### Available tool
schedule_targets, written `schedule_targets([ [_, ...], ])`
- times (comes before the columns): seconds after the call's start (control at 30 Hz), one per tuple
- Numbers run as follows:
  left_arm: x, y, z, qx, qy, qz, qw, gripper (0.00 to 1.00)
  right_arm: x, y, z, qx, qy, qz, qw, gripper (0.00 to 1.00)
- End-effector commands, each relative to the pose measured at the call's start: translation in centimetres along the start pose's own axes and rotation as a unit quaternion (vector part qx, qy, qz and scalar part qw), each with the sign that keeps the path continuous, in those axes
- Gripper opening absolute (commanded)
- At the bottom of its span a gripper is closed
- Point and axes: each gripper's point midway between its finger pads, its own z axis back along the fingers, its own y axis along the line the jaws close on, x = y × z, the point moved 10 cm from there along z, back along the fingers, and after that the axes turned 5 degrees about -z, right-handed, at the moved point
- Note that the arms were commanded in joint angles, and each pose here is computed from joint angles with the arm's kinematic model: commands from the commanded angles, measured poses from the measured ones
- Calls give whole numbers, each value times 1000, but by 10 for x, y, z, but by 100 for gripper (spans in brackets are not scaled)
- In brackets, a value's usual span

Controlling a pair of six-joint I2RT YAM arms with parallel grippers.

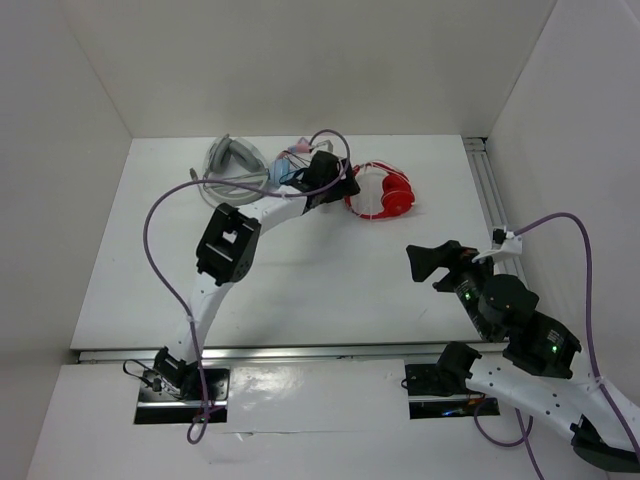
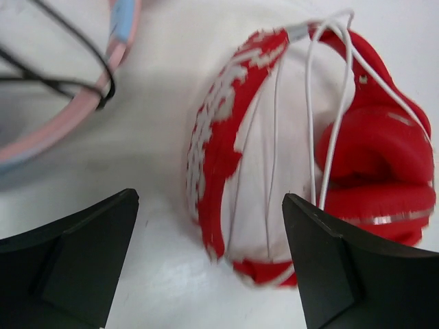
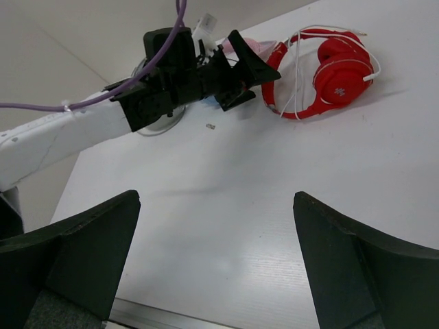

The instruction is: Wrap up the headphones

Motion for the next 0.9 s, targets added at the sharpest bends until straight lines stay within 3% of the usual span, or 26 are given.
schedule_targets([
  [0.0, 44, -36, 51, -43, -77, -3, 996, 99, 0, -1, 0, 2, -1, 6, 1000, 100],
  [0.17, 45, -58, 122, -47, -100, -51, 993, 99, -2, 2, -5, -5, 6, 23, 1000, 100],
  [0.2, 60, -73, 154, -55, -124, -58, 989, 99, 0, 3, -6, -9, 3, 23, 1000, 100],
  [0.27, 42, -83, 187, -24, -113, -102, 988, 99, -1, 2, -6, -11, 6, 31, 999, 100],
  [0.3, 50, -93, 227, -32, -134, -100, 985, 99, 2, 4, -4, -4, 6, 27, 1000, 100],
  [0.4, 5, -90, 284, 2, -110, -130, 985, 99, 12, 4, 4, 1, 11, 47, 999, 100],
  [0.43, 1, -98, 336, -26, -138, -130, 982, 99, 13, 4, 5, -5, 19, 54, 998, 100],
  [0.6, -56, -32, 436, -14, -91, -134, 987, 99, 27, 10, 17, 14, 31, 56, 998, 100],
  [0.77, -73, 44, 499, -13, -60, -65, 996, 99, 32, 16, 24, 50, 47, 53, 996, 100],
  [0.87, -74, 79, 531, -46, -79, -35, 995, 99, 33, 13, 29, 57, 47, 50, 996, 100],
])
